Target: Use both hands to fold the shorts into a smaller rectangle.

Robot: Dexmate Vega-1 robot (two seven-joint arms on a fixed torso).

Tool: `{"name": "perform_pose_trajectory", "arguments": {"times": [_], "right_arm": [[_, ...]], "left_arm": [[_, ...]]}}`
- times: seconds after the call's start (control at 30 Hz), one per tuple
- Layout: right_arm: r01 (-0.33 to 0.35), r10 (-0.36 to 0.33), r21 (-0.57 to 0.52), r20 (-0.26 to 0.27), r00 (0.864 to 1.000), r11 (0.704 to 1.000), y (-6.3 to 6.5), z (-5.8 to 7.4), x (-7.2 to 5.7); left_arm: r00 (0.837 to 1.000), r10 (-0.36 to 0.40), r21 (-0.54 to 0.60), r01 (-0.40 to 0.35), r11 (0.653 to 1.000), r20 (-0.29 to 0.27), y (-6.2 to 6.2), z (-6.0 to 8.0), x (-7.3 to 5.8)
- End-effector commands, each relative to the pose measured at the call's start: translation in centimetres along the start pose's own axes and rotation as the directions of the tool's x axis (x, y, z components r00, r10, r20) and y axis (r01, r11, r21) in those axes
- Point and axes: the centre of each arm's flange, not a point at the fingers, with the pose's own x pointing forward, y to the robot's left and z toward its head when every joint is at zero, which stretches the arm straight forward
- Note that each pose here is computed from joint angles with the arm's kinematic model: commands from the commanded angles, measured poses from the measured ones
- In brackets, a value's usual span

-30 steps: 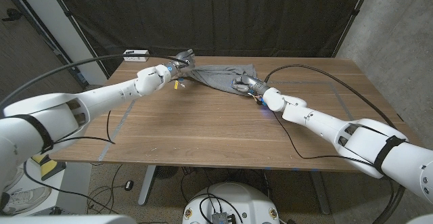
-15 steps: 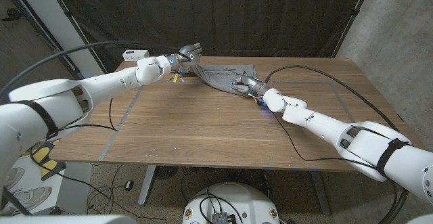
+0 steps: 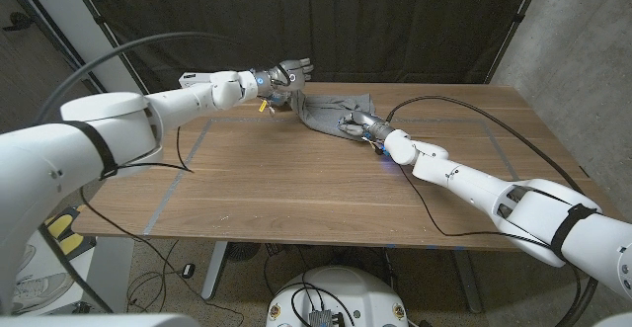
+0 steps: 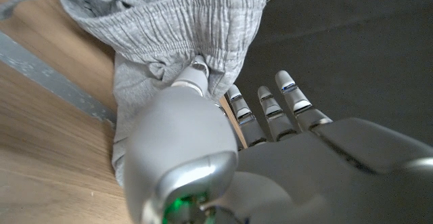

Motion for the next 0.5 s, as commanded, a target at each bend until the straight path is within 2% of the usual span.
{"name": "perform_pose_trajectory", "arguments": {"times": [0.03,0.3,0.5], "right_arm": [[-0.005,0.005,0.001,0.005,1.0,1.0,0.1,0.0,0.0],[-0.01,0.01,-0.001,-0.001,1.0,1.0,0.1,-0.4,-0.1],[-0.011,0.011,0.003,0.0,1.0,1.0,0.0,-0.4,0.0]], "left_arm": [[0.999,0.021,0.051,-0.024,0.998,0.043,0.8,-1.6,2.5],[0.997,-0.017,0.075,0.011,0.997,0.075,1.3,-1.9,3.7],[0.996,-0.04,0.079,0.034,0.996,0.076,2.0,-2.2,4.9]]}}
